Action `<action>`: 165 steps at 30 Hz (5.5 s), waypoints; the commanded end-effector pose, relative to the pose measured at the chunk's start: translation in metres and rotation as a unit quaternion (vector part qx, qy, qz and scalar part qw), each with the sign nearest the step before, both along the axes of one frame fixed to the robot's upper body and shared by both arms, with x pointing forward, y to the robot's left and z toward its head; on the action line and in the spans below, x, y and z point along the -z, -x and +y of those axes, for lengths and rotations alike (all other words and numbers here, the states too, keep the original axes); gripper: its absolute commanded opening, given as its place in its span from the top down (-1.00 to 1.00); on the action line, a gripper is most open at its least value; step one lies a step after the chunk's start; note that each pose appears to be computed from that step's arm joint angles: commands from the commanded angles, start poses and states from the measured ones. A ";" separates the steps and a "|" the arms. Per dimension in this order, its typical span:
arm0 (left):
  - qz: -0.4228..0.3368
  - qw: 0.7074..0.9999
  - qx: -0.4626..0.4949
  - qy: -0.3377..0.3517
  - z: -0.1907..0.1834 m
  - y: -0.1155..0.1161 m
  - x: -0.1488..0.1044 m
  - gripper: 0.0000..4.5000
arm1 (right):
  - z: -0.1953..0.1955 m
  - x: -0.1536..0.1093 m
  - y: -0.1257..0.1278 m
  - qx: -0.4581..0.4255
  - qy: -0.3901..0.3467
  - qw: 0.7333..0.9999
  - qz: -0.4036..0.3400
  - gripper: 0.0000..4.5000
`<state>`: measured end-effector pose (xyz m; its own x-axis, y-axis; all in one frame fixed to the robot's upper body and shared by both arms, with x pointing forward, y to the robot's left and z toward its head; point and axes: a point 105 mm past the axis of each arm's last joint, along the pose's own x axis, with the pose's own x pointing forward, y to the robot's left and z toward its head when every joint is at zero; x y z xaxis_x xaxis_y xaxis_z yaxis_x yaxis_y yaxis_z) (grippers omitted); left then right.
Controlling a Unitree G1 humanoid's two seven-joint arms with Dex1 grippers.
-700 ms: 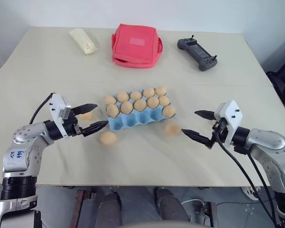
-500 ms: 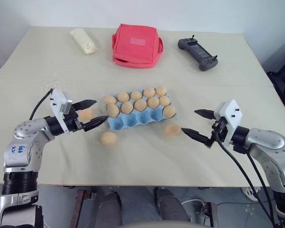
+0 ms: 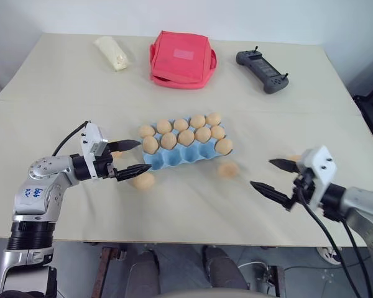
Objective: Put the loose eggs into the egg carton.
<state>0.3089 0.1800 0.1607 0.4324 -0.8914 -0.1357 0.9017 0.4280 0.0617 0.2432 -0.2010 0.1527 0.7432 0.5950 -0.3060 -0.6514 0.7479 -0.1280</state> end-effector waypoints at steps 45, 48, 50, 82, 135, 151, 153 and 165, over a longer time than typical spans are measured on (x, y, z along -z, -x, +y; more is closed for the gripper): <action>0.031 0.998 -0.051 -0.011 0.030 0.055 0.014 -1.00 | 0.090 0.020 -0.072 -0.100 -0.023 0.994 0.019 -0.45; 0.030 0.998 -0.054 -0.010 0.030 0.055 0.014 -1.00 | 0.086 0.009 -0.071 -0.098 -0.023 0.995 0.004 -0.01; 0.029 0.998 -0.055 -0.009 0.030 0.054 0.013 -1.00 | 0.085 0.002 -0.069 -0.099 -0.025 0.995 -0.004 0.16; -0.022 0.997 -0.076 0.007 0.029 0.038 0.002 -1.00 | 0.138 -0.039 -0.098 -0.156 -0.030 0.985 -0.064 -0.99; -0.067 0.997 -0.045 -0.005 0.018 0.033 0.001 -1.00 | -0.077 0.014 -0.094 0.178 -0.037 0.983 0.022 -0.99; -0.067 0.995 -0.069 -0.009 0.025 0.040 0.000 -1.00 | -0.047 -0.027 -0.097 0.118 -0.005 0.992 -0.042 0.04; -0.068 0.995 -0.071 -0.010 0.026 0.039 -0.001 -1.00 | -0.022 -0.043 -0.096 0.078 -0.015 0.995 -0.057 0.05; -0.088 0.992 -0.094 -0.015 0.034 0.036 -0.008 -1.00 | 0.138 -0.069 -0.090 -0.165 -0.075 0.981 -0.071 0.05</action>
<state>0.2738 0.2106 0.1556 0.5992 -0.7951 -0.0934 0.7960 0.5792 0.1757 0.3365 -0.0703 0.2117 0.5524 0.8227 -0.1339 -0.8334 0.5417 -0.1097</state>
